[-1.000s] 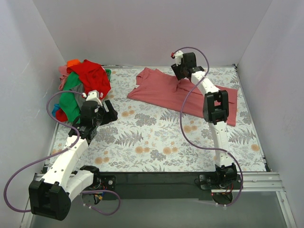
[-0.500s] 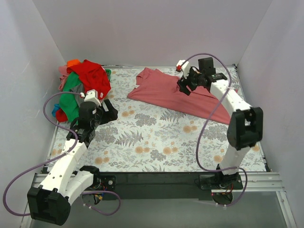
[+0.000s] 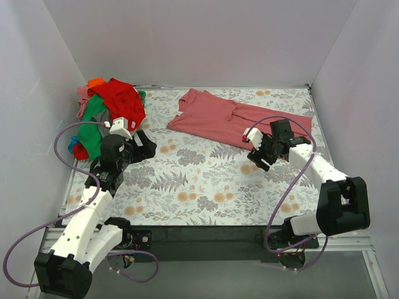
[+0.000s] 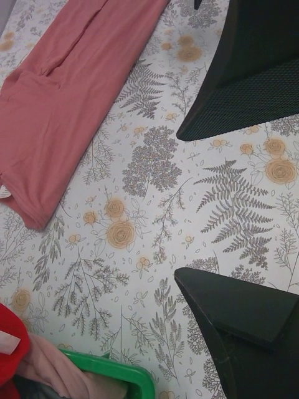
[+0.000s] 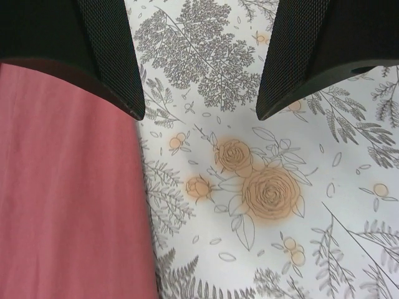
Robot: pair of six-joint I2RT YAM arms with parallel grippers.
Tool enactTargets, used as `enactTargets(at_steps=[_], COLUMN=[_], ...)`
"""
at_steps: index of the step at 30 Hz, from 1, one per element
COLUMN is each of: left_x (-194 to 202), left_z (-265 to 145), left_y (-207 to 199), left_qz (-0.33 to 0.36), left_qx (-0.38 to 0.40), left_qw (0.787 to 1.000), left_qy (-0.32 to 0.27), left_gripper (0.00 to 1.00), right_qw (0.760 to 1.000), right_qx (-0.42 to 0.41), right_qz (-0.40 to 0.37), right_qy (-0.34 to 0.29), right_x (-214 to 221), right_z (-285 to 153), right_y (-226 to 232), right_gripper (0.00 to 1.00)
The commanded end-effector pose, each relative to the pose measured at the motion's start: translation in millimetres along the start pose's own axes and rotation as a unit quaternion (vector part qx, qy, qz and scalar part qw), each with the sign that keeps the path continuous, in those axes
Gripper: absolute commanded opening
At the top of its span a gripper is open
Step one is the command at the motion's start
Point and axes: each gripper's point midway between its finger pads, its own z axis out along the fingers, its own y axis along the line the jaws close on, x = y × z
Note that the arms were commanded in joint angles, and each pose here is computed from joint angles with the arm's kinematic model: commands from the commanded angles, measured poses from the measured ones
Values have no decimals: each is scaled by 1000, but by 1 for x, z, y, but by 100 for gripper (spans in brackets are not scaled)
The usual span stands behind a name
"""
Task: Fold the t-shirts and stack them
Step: Fold the tshirt
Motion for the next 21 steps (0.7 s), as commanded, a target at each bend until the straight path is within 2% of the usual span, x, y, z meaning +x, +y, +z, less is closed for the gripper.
enactTargets(at_steps=[1,12,21], left_x=[0,-4,-5], left_z=[-2,-6,-7], left_y=[-3,-6,-7], left_qz=[1,2,2], left_qx=[12,21,24], left_qw=[1000,1000,1000], left_qy=[-7,-14,-17], left_gripper=[82,82,82], right_qw=[999,994,992], right_qx=[37,57,61], right_qz=[-1,11,12], right_qy=[30,89,112], right_x=[17,42,46], right_z=[-5,11,25], right_y=[-8,-20,-33], right_gripper=[78,77,75])
